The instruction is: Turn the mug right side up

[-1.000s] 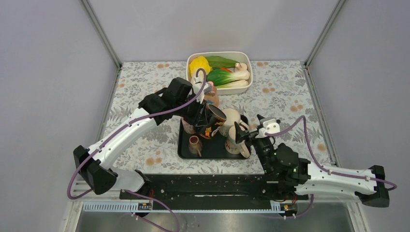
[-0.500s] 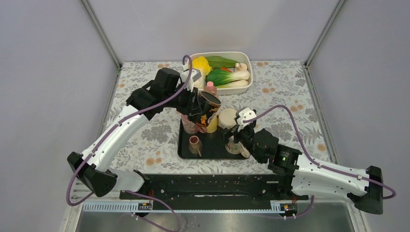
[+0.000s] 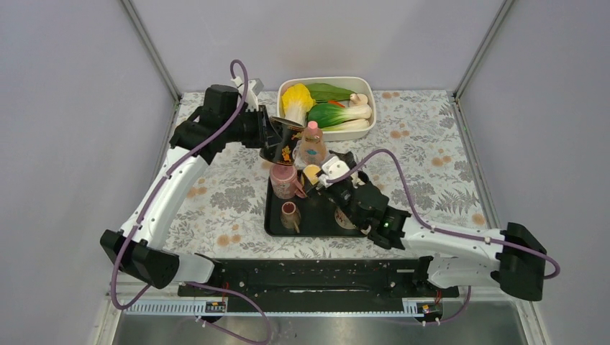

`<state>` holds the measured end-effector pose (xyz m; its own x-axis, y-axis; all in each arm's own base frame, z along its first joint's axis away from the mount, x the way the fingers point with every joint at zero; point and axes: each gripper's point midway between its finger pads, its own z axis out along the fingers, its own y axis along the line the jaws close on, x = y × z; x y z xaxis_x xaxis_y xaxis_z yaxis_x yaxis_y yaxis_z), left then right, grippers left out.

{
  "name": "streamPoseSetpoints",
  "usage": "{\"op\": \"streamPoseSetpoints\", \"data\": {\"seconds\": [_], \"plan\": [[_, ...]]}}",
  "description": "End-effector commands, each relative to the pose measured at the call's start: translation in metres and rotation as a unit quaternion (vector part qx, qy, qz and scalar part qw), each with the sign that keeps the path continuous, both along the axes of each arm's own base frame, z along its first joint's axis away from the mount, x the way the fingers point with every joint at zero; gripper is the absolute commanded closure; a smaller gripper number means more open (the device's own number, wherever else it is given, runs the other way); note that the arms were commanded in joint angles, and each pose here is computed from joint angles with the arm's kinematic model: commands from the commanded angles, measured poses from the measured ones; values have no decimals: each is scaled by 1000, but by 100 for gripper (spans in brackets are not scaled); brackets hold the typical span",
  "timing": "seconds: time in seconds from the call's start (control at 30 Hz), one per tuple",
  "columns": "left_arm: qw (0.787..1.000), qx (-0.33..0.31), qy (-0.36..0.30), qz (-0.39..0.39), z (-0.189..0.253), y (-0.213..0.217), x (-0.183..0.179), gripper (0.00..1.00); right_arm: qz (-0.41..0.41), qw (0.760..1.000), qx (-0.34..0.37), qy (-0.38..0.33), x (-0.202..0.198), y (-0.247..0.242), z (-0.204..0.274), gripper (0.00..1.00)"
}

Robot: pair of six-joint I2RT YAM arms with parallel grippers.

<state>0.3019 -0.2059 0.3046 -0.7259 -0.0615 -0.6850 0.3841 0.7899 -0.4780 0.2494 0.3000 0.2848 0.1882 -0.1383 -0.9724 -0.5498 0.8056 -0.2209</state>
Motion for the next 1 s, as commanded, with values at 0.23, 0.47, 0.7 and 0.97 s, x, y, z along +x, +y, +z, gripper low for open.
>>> {"op": "streamPoseSetpoints", "data": {"seconds": [0.23, 0.47, 0.7, 0.97], "plan": [[988, -114, -104, 19, 99, -4, 29, 100, -29, 977, -41, -206, 26, 34, 57, 1], [990, -114, -88, 13, 88, -8, 32, 100, -10, 967, -103, -232, 17, 52, 36, 1], [991, -85, -100, 14, 76, -1, 36, 100, -9, 973, -120, -198, 17, 51, 24, 1], [984, 9, -170, 45, 59, 32, 44, 100, 15, 980, -97, -174, 9, 50, 32, 1]]}}
